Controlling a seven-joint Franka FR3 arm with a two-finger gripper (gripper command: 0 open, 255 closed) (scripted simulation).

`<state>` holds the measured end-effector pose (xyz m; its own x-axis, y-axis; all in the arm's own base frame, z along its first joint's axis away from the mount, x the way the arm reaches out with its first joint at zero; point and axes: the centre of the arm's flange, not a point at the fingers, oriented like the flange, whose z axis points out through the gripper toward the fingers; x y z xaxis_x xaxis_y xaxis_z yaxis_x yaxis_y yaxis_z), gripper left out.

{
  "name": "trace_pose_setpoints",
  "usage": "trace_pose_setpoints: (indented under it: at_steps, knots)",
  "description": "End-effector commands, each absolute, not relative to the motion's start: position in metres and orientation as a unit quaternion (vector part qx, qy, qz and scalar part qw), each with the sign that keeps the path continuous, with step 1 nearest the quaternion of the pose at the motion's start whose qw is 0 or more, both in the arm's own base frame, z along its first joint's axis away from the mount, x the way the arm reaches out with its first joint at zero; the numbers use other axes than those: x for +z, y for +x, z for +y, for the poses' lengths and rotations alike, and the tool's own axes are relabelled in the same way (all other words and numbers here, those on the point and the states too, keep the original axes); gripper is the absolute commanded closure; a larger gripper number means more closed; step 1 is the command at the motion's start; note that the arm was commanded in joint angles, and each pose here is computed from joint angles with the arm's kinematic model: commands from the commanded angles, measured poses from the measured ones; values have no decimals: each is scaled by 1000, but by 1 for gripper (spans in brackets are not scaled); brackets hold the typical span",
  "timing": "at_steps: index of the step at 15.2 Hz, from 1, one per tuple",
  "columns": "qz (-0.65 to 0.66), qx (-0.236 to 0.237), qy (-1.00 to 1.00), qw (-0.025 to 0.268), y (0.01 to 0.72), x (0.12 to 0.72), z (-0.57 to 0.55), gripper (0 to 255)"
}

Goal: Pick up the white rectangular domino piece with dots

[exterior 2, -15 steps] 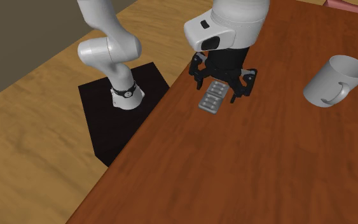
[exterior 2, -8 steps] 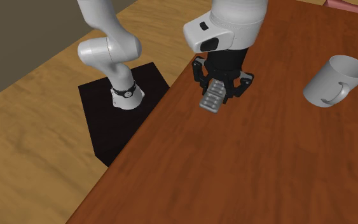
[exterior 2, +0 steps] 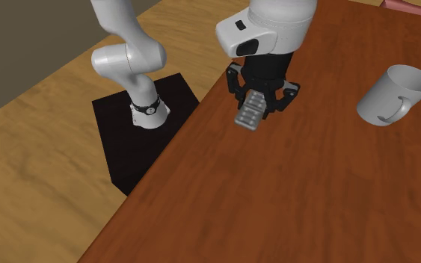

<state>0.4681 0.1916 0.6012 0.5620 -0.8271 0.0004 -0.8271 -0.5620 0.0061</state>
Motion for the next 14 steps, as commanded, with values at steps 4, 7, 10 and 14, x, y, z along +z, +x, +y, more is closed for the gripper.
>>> trace_pose_setpoints:
  at_steps: [4, 7, 10, 14]
  knots:
    - [-468, -2, 884, 3, 468, 626, 191, 255]
    - [-468, -2, 884, 3, 468, 642, 191, 255]
    - [-468, -2, 884, 3, 468, 658, 191, 255]
    - [-468, -2, 884, 3, 468, 669, 191, 255]
